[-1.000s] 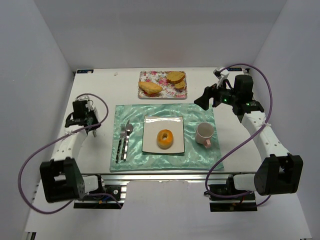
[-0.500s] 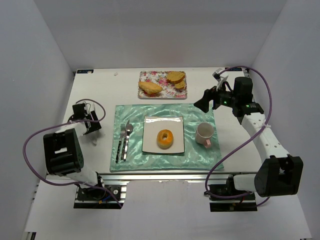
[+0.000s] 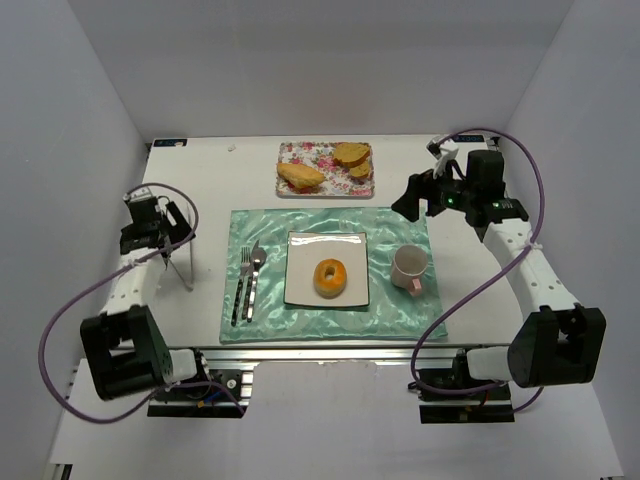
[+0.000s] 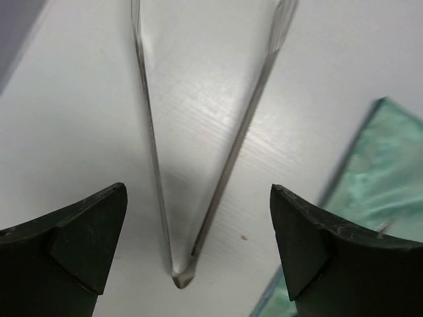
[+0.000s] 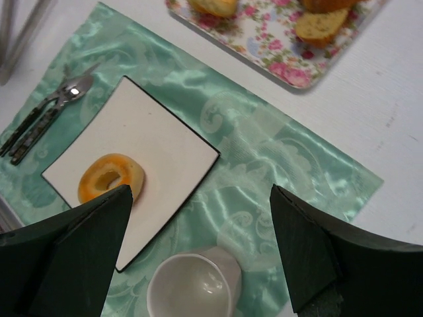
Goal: Place the bread
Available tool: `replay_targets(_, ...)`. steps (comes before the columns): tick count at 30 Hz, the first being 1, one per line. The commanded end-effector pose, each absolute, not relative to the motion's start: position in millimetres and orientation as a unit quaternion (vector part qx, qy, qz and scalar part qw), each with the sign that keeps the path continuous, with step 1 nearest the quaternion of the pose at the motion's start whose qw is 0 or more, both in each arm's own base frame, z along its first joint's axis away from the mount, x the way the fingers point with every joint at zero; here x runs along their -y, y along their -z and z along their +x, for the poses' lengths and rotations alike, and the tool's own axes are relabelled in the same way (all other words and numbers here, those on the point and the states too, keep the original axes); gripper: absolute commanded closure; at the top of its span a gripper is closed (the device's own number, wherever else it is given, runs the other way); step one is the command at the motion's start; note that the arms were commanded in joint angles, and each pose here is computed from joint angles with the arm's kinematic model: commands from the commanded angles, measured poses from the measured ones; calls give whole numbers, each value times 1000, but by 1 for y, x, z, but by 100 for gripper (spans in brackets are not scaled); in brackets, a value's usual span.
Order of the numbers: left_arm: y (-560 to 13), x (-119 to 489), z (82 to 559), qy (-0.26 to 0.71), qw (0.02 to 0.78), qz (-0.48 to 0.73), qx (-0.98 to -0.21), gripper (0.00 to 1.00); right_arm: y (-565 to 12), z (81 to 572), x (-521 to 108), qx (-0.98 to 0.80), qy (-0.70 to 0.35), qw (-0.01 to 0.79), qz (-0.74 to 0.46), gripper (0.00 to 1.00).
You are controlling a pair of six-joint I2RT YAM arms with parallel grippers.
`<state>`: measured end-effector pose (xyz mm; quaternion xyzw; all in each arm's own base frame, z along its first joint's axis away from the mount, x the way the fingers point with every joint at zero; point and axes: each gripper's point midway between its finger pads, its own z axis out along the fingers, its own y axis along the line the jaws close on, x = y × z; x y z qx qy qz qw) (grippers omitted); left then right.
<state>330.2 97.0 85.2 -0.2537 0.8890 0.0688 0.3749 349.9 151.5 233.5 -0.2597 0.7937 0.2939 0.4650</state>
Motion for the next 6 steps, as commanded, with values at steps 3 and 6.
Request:
replay_targets(3, -160, -72, 333, 9, 455, -263, -851, 2, -238, 368, -124, -834, -222, 463, -202, 10)
replay_targets(6, -184, -54, 326, 56, 488, -250, -835, 2, -250, 371, -127, -821, -231, 485, -194, 10)
